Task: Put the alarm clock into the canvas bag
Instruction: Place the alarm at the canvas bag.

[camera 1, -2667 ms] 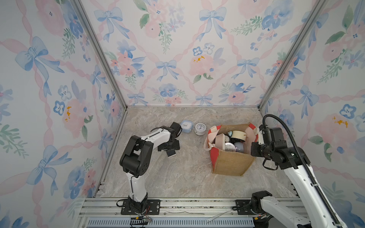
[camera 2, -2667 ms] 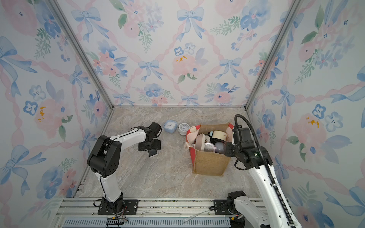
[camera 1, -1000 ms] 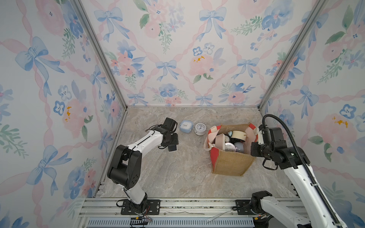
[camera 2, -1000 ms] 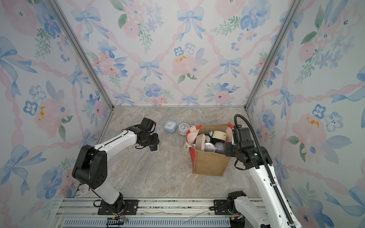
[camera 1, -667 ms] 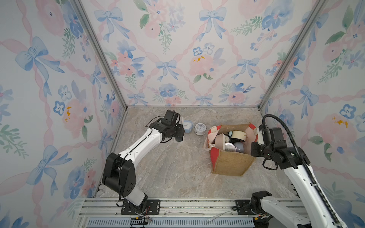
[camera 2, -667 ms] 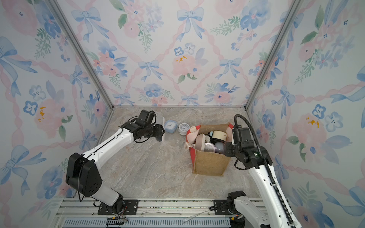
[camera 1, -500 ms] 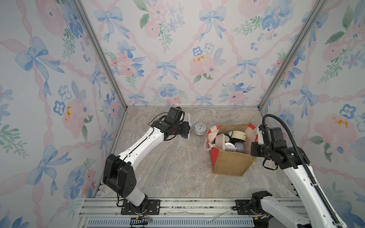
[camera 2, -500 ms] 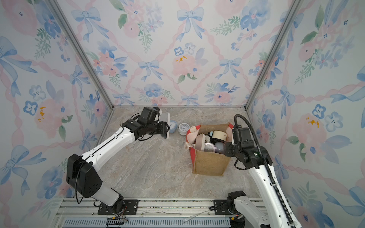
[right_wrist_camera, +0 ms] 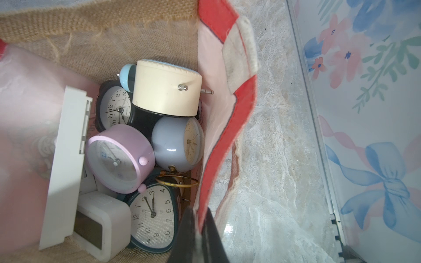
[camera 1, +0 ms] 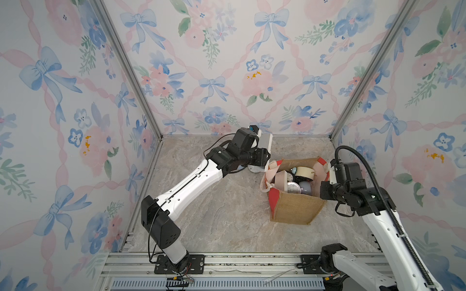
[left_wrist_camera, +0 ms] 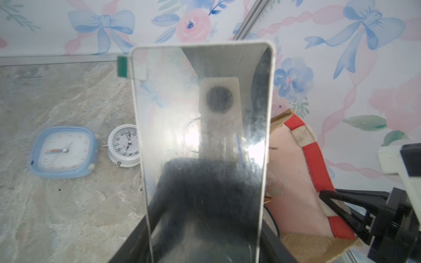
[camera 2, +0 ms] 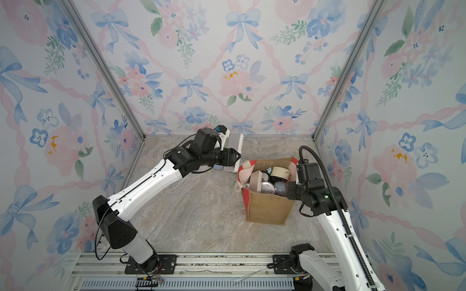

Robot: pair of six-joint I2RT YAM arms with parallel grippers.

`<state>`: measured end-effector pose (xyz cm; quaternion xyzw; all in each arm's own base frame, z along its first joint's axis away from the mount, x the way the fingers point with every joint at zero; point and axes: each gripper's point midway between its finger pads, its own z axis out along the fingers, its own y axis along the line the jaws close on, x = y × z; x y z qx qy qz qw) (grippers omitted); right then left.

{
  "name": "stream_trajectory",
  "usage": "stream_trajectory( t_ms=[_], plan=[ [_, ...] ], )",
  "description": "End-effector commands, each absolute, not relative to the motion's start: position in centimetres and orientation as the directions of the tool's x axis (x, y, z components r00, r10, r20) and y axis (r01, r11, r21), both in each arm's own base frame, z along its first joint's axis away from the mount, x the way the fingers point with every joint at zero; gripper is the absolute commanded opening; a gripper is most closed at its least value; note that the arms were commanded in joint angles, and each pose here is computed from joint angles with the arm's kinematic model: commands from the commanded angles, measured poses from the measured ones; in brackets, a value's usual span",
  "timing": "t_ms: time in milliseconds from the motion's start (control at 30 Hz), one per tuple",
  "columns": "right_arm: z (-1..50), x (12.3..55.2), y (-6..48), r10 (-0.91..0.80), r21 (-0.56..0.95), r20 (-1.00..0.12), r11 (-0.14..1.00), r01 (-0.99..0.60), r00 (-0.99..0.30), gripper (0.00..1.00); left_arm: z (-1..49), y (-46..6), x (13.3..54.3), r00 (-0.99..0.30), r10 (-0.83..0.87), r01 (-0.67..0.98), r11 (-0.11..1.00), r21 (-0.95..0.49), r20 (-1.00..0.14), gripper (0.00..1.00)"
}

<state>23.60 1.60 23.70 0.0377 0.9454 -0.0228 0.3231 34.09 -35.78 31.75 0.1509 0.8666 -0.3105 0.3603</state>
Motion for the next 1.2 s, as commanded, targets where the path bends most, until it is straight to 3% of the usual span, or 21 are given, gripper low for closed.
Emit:
stream_trajectory(
  t_ms=[0,533,1167],
  plan=[
    [24.3,23.9,1.8,0.039,-0.025,-0.639,0.997,0.071,-0.768,0.05,32.3,-38.3,33.8,-0.679,0.059,0.526,0.735,-0.428,-0.732,0.43],
    [24.4,23.8,1.8,0.039,-0.024,-0.644,0.997,0.07,-0.764,0.06,28.6,-50.6,28.8,-0.711,0.198,0.631,0.602,-0.489,-0.675,0.39],
    [24.7,23.7,1.8,0.039,-0.021,-0.656,0.997,0.07,-0.754,0.06,19.7,-53.0,25.4,-0.834,0.252,0.516,0.674,-0.529,-0.491,0.4]
  ],
)
